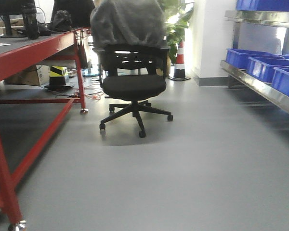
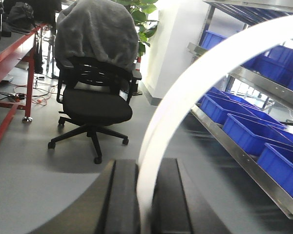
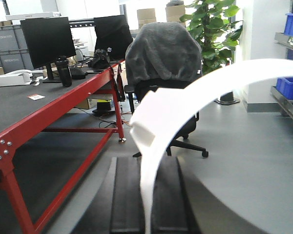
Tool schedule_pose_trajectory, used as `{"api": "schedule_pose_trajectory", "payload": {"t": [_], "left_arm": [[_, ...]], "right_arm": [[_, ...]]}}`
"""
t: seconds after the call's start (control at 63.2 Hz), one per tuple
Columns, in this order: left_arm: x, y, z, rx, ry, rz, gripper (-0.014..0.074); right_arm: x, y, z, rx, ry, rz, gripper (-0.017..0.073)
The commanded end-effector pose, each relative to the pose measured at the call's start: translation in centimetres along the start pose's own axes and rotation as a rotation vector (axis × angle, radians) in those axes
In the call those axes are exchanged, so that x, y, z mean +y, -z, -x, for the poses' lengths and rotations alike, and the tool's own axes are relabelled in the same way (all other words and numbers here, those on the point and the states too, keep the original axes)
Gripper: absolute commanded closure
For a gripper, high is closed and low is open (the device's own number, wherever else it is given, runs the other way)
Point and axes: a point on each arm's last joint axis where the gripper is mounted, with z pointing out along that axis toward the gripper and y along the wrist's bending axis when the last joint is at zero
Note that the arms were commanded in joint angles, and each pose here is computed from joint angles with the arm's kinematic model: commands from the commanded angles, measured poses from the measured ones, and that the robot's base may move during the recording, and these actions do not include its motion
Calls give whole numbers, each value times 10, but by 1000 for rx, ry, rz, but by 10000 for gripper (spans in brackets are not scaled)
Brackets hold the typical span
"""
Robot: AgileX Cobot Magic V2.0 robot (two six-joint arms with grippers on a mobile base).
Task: Grab PVC pipe and place in blue bin
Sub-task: 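Drive the base away from the table toward the blue bin shelves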
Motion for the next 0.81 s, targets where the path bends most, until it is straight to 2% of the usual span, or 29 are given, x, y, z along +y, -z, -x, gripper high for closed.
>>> {"api": "schedule_pose_trajectory", "payload": {"t": [0.0,0.791], "left_arm": [[-1,2,4,-36,10,-8,704],[-1,2,4,-36,10,-8,704]], "right_arm": [[0,0,2,-34,7,1,727],[0,0,2,-36,7,1,727]]}}
